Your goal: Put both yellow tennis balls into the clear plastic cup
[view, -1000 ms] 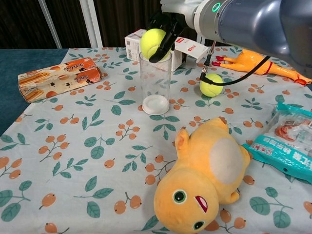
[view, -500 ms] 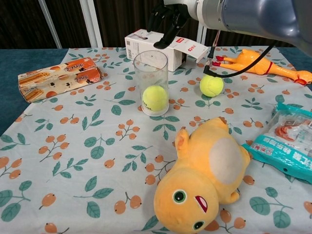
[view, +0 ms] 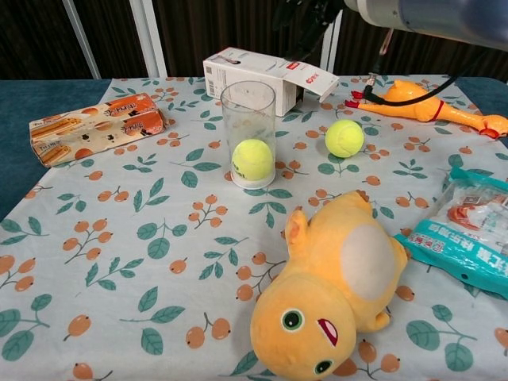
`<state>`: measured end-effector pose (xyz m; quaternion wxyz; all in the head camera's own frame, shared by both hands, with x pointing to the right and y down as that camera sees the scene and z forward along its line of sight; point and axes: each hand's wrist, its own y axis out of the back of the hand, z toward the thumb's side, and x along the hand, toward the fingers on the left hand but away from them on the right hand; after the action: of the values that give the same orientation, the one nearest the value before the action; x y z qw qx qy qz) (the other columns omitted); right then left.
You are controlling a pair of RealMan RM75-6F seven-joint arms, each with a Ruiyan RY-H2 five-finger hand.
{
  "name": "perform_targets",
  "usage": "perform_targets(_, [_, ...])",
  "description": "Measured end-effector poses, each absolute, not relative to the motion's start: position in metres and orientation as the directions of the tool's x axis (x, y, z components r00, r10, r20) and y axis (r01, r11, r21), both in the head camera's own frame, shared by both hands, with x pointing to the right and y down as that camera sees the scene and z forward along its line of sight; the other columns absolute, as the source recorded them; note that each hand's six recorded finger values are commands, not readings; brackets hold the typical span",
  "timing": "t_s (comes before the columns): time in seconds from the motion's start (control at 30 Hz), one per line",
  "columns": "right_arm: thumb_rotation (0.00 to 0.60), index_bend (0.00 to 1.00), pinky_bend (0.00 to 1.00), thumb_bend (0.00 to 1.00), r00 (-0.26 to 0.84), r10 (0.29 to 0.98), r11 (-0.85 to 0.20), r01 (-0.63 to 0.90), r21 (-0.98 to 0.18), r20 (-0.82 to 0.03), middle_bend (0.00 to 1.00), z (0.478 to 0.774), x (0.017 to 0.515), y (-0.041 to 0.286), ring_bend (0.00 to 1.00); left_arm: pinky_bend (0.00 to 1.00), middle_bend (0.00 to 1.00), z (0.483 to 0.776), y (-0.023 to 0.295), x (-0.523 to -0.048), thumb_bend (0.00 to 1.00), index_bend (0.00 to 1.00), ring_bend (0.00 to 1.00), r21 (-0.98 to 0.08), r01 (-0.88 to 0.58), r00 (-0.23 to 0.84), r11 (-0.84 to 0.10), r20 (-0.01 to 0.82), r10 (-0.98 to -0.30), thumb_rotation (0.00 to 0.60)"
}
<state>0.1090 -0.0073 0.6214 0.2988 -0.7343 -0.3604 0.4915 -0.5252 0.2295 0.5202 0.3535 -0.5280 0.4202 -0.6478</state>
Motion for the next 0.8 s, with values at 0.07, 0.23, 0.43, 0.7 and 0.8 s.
perform_targets(0.07, [0.600,0.29,0.00,0.30,0.222,0.823,-0.564,0.213,-0.798,-0.523,0.17,0.630,0.126,-0.007,0.20,0.12,0.00,0.520,0.229,-0.525,0.00,0.09,0.00,-0.918,0.015,-0.192,-0.396,0.386,-0.902,0.600])
perform_targets(0.23, [0.600,0.28,0.00,0.30,0.146,0.807,-0.590,0.180,-0.787,-0.572,0.16,0.653,0.166,0.001,0.20,0.12,0.00,0.520,0.230,-0.525,0.00,0.08,0.00,-0.919,0.018,-0.196,-0.394,0.384,-0.902,0.600])
perform_targets(0.43, [0.600,0.28,0.00,0.30,0.069,0.787,-0.615,0.173,-0.769,-0.613,0.16,0.683,0.209,0.010,0.20,0.12,0.00,0.521,0.229,-0.525,0.00,0.08,0.00,-0.917,0.022,-0.199,-0.398,0.386,-0.901,0.600])
perform_targets(0.7, [0.600,0.28,0.00,0.30,0.022,0.768,-0.632,0.190,-0.751,-0.641,0.16,0.713,0.239,0.022,0.22,0.12,0.00,0.522,0.229,-0.526,0.00,0.09,0.00,-0.916,0.026,-0.203,-0.400,0.387,-0.899,0.600])
perform_targets(0.8, [0.600,0.28,0.00,0.30,0.023,0.764,-0.635,0.202,-0.745,-0.645,0.15,0.722,0.241,0.027,0.23,0.12,0.00,0.524,0.229,-0.526,0.00,0.09,0.00,-0.913,0.030,-0.203,-0.406,0.392,-0.897,0.600])
